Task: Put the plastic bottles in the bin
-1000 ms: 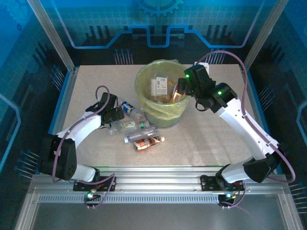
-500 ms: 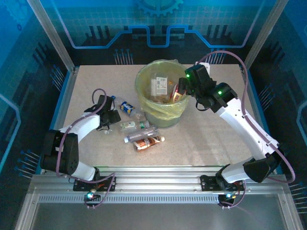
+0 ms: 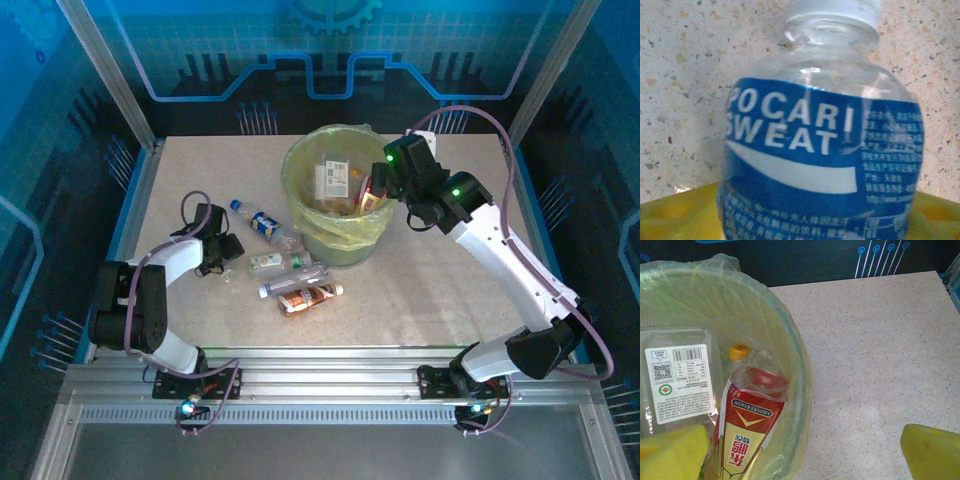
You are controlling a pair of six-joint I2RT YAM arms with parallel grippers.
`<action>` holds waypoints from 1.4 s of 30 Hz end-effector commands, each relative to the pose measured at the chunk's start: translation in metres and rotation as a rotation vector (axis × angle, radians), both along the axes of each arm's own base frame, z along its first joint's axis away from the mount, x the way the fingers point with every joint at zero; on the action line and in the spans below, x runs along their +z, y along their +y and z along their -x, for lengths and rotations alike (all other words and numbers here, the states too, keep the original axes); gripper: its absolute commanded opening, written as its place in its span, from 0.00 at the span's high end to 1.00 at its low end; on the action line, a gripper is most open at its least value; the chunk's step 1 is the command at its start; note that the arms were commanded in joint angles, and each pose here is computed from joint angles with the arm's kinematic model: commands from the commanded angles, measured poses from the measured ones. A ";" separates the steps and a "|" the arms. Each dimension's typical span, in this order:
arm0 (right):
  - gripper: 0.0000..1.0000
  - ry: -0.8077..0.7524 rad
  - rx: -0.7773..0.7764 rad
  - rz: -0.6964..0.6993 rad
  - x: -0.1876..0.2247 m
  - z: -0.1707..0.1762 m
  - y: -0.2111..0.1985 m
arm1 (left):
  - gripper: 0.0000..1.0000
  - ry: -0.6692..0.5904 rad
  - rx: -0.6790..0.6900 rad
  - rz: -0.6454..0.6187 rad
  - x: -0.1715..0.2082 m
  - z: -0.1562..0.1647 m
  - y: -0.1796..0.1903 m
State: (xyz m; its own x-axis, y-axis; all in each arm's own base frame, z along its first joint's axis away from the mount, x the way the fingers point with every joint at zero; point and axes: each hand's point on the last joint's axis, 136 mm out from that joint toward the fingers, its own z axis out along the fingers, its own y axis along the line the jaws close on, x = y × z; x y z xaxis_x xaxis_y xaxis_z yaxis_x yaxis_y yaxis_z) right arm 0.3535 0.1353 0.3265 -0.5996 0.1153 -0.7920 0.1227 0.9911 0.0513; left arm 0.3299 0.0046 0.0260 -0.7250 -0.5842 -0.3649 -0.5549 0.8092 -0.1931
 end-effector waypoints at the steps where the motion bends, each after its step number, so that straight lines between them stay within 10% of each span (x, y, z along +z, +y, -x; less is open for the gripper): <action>1: 0.00 -0.009 -0.029 -0.018 -0.001 -0.006 -0.003 | 0.35 0.008 0.021 0.040 -0.008 0.001 0.000; 11: 0.00 -0.006 -0.028 -0.013 0.000 -0.006 -0.005 | 0.45 -0.125 0.048 0.012 0.037 -0.002 0.008; 25: 0.00 -0.030 -0.038 -0.037 0.002 0.000 -0.009 | 0.47 -0.606 -0.039 -0.012 0.205 -0.014 -0.002; 42: 0.00 -0.083 -0.089 -0.070 0.009 0.018 -0.028 | 0.48 -0.965 -0.420 -0.040 0.348 -0.050 -0.121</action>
State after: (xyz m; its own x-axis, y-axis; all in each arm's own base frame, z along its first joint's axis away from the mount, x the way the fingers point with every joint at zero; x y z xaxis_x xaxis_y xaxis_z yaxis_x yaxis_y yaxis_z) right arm 0.3365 0.1201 0.3268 -0.5625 0.1747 -0.8082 0.1531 0.9825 0.1058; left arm 0.3708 -0.0978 0.3396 -0.3335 -0.3745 -0.8652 0.0545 0.9085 -0.4143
